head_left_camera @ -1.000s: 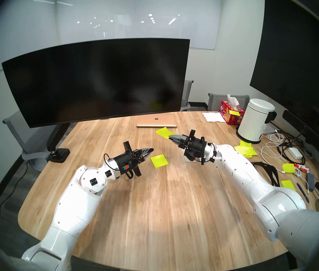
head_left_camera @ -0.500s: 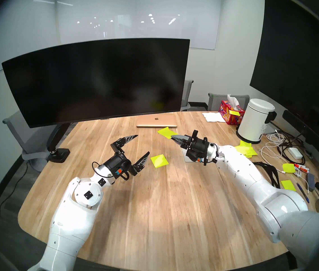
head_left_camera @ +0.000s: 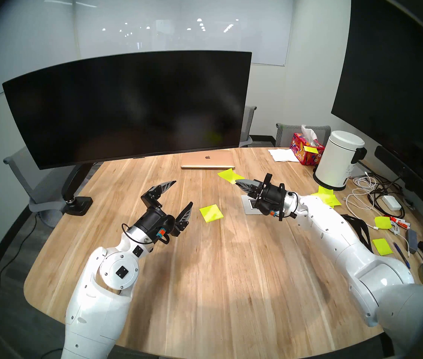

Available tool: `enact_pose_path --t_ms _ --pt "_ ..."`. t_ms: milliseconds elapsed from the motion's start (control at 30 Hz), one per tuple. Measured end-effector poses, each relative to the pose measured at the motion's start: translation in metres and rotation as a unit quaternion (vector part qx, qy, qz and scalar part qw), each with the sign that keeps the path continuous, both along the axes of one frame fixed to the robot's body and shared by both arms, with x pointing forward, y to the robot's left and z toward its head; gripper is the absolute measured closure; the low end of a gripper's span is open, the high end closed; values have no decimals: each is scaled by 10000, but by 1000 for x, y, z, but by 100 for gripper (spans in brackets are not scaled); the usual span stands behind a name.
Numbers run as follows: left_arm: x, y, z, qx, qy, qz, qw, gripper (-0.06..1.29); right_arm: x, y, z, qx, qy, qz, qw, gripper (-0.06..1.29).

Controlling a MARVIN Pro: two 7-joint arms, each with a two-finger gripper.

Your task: Peel one sticky note off the pad and stick it onto the monitor, then press it flat

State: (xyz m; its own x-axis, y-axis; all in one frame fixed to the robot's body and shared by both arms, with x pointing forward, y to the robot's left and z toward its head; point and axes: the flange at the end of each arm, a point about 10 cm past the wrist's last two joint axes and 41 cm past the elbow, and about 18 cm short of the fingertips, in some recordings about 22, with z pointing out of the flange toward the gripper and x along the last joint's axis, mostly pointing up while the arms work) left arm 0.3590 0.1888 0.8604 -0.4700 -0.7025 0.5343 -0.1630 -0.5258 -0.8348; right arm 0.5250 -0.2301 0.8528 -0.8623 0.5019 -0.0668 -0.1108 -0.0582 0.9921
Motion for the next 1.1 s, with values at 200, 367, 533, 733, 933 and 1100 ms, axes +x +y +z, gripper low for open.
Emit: enact_pose_path --t_ms 200,367,533,733,933,1100 --pt "-5 -4 -1 24 49 115 9999 -3 3 -20 3 22 63 -205 9998 125" --pt "-7 -7 -3 38 85 180 9998 -3 8 -40 1 -59 189 -427 9989 125" --pt "-9 -8 -4 48 107 225 9997 -3 13 -49 4 -115 197 -527 9984 125" --pt "-9 -9 -4 56 116 260 9996 -3 18 -44 8 -109 147 -498 9986 125" --pt "-9 -10 -3 43 93 258 9996 -3 21 -32 14 -107 -45 -420 9991 125" --pt "-9 -10 -2 15 73 247 9997 -3 21 -31 19 -75 -366 -513 9980 125"
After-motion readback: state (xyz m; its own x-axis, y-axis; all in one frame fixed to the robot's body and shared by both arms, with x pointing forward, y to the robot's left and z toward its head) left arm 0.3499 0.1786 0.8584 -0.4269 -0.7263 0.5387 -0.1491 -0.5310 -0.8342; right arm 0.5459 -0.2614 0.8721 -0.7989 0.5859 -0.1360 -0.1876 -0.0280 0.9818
